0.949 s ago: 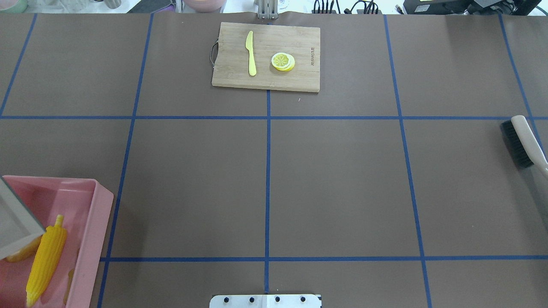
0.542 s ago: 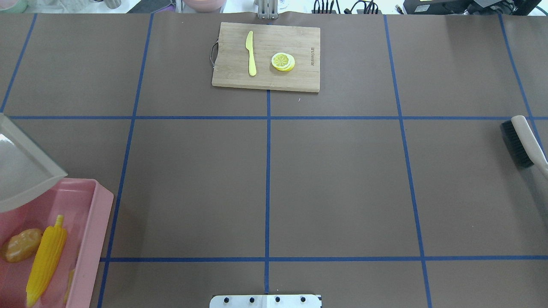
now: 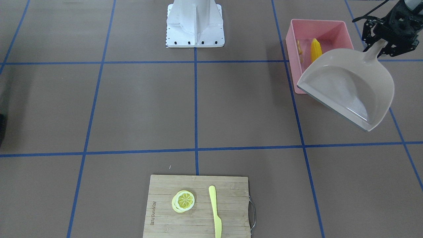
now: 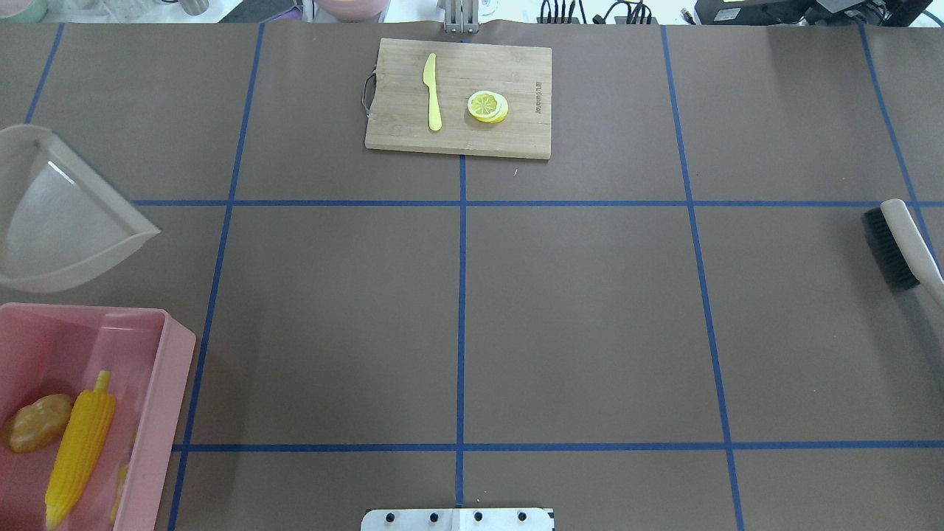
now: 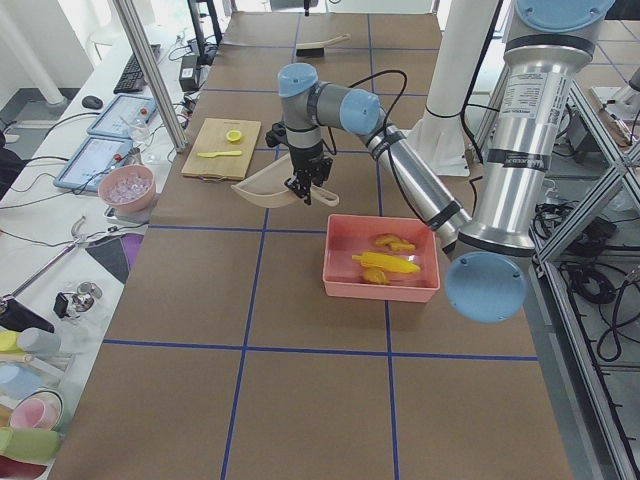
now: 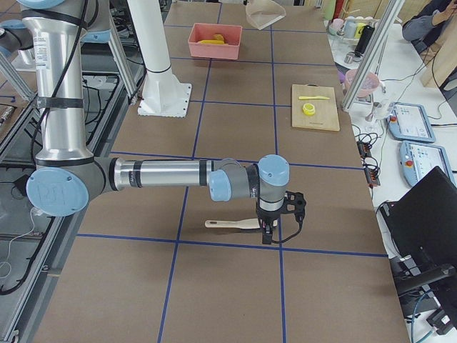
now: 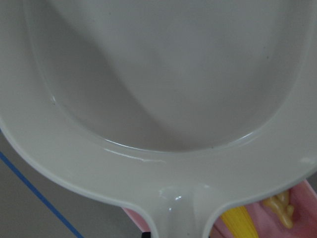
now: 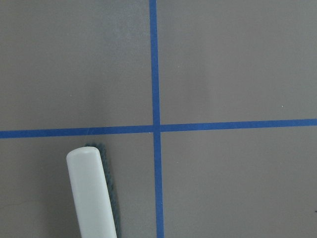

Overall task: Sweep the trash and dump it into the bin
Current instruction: 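Raise the empty dustpan and bring it back over the table, left gripper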

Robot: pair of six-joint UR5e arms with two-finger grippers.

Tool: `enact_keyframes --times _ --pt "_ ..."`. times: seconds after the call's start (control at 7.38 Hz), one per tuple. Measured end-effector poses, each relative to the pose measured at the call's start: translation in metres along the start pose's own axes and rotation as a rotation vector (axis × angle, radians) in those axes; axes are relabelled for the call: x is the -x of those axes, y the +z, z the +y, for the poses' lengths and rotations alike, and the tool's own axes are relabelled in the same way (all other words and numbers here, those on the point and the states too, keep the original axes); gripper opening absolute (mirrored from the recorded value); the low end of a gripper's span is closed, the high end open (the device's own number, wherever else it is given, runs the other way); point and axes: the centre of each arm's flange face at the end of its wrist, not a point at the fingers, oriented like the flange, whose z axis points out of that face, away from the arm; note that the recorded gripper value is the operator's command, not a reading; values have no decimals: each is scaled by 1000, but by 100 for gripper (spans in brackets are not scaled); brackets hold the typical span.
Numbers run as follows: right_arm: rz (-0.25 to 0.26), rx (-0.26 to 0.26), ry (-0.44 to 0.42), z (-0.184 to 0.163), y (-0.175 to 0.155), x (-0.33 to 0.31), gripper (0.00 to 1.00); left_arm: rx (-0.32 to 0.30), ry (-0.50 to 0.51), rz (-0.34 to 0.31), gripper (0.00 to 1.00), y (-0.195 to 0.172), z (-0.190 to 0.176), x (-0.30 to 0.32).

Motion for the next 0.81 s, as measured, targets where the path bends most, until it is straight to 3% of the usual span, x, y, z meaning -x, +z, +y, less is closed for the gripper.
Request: enact_keyframes --times 0.27,0.81 --pt "7 -1 0 1 1 -2 100 -9 103 1 0 8 -42 -26" --pt "0 -3 -7 2 1 1 100 3 589 -72 0 53 -89 -93"
